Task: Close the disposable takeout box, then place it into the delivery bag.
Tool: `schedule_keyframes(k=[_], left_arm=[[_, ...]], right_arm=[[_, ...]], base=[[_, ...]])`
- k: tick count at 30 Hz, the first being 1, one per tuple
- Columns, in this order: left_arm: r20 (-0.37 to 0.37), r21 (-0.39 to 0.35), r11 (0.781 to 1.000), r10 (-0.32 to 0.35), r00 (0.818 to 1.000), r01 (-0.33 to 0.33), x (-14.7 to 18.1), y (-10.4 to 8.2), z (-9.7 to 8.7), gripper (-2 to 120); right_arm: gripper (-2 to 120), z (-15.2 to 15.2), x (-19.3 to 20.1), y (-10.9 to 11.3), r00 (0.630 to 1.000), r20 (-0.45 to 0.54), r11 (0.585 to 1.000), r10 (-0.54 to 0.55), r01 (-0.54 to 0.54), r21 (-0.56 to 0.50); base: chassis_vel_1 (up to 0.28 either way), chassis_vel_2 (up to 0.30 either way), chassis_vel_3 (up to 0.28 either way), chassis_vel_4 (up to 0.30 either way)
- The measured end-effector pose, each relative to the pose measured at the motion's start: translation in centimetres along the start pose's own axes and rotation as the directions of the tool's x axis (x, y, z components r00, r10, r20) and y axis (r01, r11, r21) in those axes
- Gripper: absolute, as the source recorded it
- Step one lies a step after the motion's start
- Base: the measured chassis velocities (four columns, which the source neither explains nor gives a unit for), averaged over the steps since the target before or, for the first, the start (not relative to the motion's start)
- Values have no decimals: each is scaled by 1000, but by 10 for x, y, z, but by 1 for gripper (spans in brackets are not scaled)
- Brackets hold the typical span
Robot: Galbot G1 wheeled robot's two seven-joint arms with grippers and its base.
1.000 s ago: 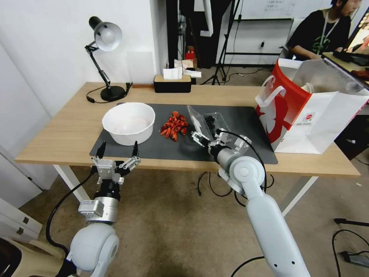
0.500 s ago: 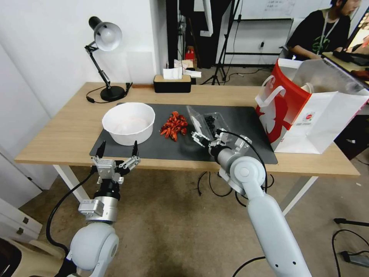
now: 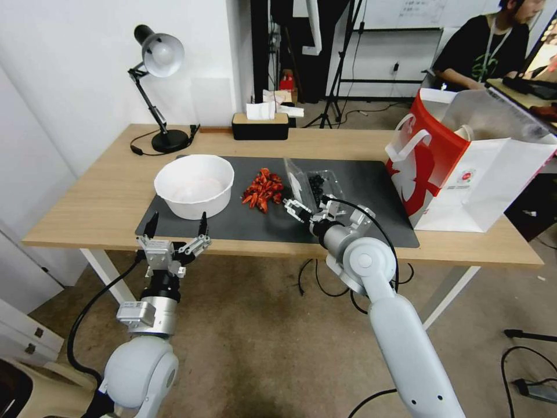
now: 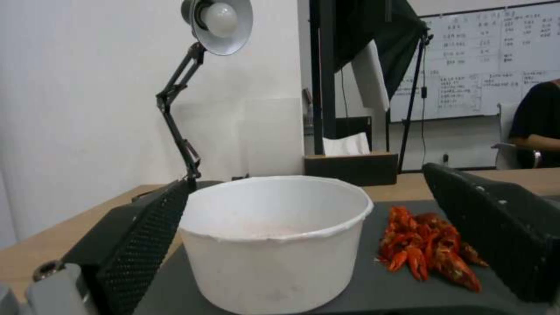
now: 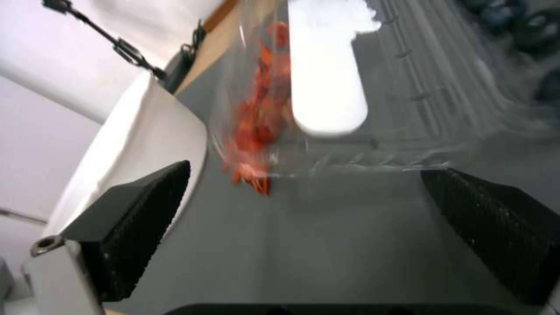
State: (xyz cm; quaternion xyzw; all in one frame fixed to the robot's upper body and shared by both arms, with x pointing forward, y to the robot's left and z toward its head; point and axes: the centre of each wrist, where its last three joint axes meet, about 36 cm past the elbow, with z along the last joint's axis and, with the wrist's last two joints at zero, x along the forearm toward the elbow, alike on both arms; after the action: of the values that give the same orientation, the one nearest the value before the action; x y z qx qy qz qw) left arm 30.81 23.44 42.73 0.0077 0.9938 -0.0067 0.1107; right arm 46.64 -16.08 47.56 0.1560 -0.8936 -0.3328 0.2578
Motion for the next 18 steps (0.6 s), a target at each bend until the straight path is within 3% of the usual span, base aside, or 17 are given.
schedule_keyframes(k=[10,16,17,18], left_arm=[[0,5,1000,7,1000,-7,-1,-3,-1,100],[0,10,1000,10,1000,-10,-2,-5,-1,100],[1,12,1000,13,1000,-13,-2,-7,-1,100],[1,12,1000,13,1000,-13,-2,-7,-1,100]], right_arm=[[100,-4,44,-2,1000,-28,996,14,-12,86],[100,0,93,0,1000,19,984,-1,-3,176],[100,1,115,-5,997,82,970,-8,-12,243],[100,1,115,-5,997,82,970,-8,-12,243]], base=[[0,0,0,0],[0,0,0,0],[0,0,0,0],[0,0,0,0]])
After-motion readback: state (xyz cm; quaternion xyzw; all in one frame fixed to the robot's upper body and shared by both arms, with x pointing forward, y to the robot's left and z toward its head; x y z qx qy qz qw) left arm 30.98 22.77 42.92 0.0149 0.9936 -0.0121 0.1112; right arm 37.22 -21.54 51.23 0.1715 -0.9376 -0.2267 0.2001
